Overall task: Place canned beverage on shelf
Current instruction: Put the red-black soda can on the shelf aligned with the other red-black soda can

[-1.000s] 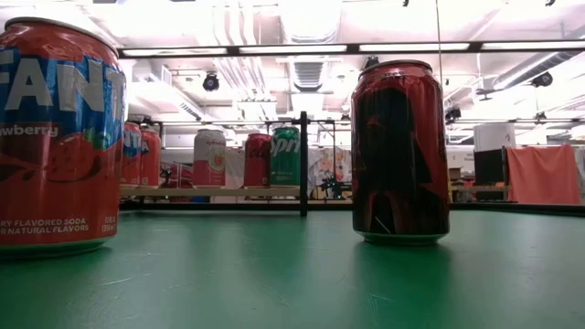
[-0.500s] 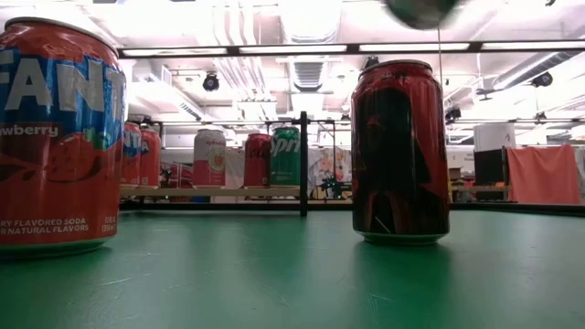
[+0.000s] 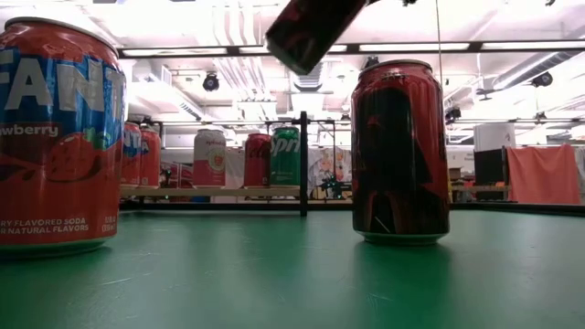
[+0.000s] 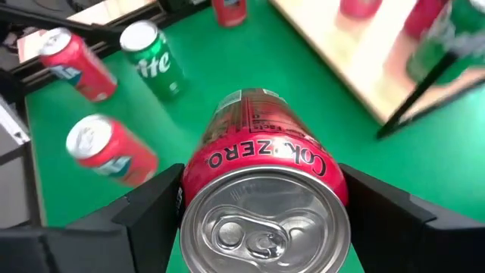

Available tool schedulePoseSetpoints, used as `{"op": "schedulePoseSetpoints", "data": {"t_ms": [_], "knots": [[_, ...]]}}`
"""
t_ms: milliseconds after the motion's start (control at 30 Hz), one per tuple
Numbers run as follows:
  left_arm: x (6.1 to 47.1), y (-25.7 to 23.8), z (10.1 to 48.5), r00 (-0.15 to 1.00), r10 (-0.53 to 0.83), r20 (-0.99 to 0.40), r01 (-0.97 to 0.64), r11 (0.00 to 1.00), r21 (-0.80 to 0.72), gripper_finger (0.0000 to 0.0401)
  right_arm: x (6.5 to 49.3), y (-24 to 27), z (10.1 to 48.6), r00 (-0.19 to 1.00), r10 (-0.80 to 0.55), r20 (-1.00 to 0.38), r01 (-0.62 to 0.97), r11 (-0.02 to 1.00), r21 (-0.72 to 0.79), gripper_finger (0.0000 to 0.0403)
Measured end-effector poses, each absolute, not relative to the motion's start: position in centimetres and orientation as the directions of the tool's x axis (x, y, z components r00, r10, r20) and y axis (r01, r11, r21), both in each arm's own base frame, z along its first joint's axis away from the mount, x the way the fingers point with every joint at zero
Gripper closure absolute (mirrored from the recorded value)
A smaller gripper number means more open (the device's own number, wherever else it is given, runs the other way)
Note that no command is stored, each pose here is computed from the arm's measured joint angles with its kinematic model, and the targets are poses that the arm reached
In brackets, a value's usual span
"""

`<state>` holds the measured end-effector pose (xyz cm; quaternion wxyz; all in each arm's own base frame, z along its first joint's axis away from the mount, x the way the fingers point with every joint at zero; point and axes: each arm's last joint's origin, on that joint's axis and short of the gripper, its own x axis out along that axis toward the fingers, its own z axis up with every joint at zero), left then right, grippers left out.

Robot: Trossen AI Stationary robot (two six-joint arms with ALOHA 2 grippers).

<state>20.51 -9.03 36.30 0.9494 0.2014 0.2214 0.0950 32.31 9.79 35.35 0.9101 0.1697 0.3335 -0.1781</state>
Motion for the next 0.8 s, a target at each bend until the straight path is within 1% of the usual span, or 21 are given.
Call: {"op": "schedulePoseSetpoints", "data": {"t_ms": [200,333,500,600,800], "knots": [[20.5,-9.0,36.0,0.879,0.275,-0.389,-0.073,0.885,0.46,0.032,33.8,7.3,35.7,0.75,-0.207,-0.628,0.363,0.923,0.13,0.011],[20.7,-8.8,35.4,0.872,0.285,-0.399,-0.059,0.868,0.493,0.028,34.5,6.4,35.6,0.758,-0.222,-0.613,0.279,0.96,-0.003,0.011],[20.9,-7.9,34.0,0.864,0.317,-0.391,-0.088,0.86,0.503,0.0227,35.4,4.9,34.8,0.737,-0.252,-0.627,0.256,0.963,-0.085,0.011],[21.1,-7.1,33.2,0.865,0.342,-0.366,-0.122,0.852,0.51,0.0197,36.0,3.6,34.6,0.737,-0.276,-0.617,0.293,0.953,-0.077,0.011],[22.2,-5.3,30.8,0.858,0.415,-0.302,-0.186,0.8,0.571,0.0151,36.7,0.0,35.1,0.762,-0.263,-0.592,0.37,0.927,0.064,0.011]]}}
